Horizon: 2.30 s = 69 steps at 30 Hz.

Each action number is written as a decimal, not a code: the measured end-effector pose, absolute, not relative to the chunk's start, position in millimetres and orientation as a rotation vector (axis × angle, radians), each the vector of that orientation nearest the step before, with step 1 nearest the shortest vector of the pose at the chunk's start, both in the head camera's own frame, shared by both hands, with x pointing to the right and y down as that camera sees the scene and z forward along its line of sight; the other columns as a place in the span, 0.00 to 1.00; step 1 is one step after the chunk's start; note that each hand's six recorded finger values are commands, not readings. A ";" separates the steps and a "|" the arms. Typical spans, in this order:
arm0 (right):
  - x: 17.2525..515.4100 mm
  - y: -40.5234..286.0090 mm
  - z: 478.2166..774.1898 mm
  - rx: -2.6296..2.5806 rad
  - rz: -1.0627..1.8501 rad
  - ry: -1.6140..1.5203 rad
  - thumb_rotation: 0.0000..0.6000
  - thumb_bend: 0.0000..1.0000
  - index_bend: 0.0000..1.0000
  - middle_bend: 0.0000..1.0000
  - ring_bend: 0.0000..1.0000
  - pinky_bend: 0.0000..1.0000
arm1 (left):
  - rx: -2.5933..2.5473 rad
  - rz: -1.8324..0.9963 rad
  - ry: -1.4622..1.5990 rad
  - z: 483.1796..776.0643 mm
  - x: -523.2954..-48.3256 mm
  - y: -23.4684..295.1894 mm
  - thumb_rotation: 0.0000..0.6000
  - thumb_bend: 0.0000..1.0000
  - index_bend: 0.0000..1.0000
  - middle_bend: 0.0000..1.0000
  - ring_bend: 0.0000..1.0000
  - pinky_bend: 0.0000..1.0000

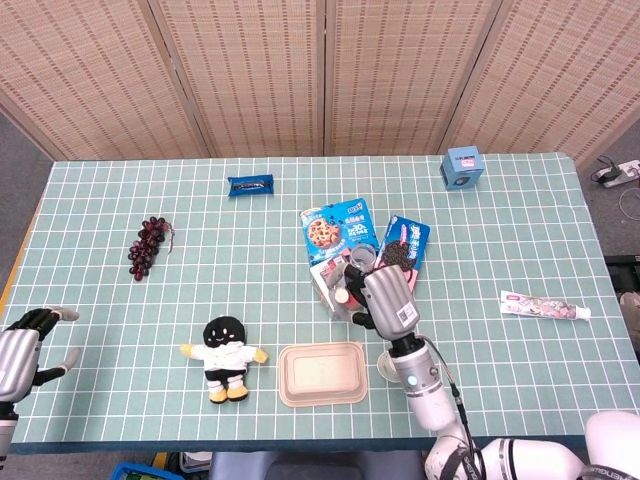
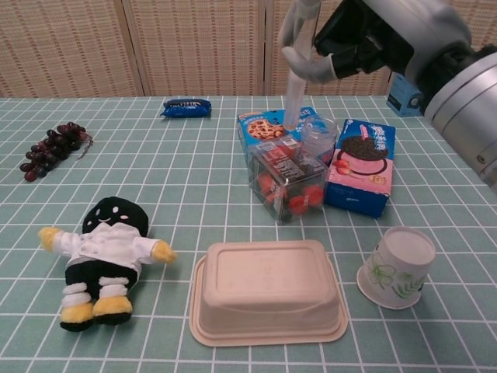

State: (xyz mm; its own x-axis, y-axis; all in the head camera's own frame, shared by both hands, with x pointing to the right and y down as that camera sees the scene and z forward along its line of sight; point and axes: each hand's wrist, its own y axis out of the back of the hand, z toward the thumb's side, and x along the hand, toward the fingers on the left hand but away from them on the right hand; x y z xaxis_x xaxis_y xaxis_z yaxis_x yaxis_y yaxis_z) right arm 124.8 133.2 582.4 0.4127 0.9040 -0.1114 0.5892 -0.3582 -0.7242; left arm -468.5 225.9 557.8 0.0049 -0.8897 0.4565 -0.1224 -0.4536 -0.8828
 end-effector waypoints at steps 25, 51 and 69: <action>144.3 164.8 572.8 -2.611 0.614 -1.335 1.00 0.51 0.78 1.00 1.00 1.00 | -1.638 -1.511 1.049 557.5 -467.6 226.3 1.00 0.30 0.42 0.34 0.28 0.44; 170.5 187.5 553.2 -2.552 0.601 -1.337 1.00 0.52 0.78 1.00 1.00 1.00 | -1.642 -1.514 1.025 559.3 -464.0 228.2 1.00 0.30 0.42 0.34 0.28 0.44; 182.5 189.9 553.4 -2.104 0.790 -1.116 1.00 0.52 0.78 1.00 1.00 1.00 | -1.644 -1.514 1.019 559.9 -462.7 229.1 1.00 0.30 0.42 0.34 0.28 0.44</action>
State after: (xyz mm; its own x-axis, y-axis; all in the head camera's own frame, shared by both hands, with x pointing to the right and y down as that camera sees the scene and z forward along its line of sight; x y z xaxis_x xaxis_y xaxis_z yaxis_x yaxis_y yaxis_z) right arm 182.5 189.9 553.4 0.4633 0.8600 -0.2140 0.4877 -0.4490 -0.7487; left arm -462.7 229.1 559.9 0.0206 -0.8825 0.4699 -0.1026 -0.4694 -0.8770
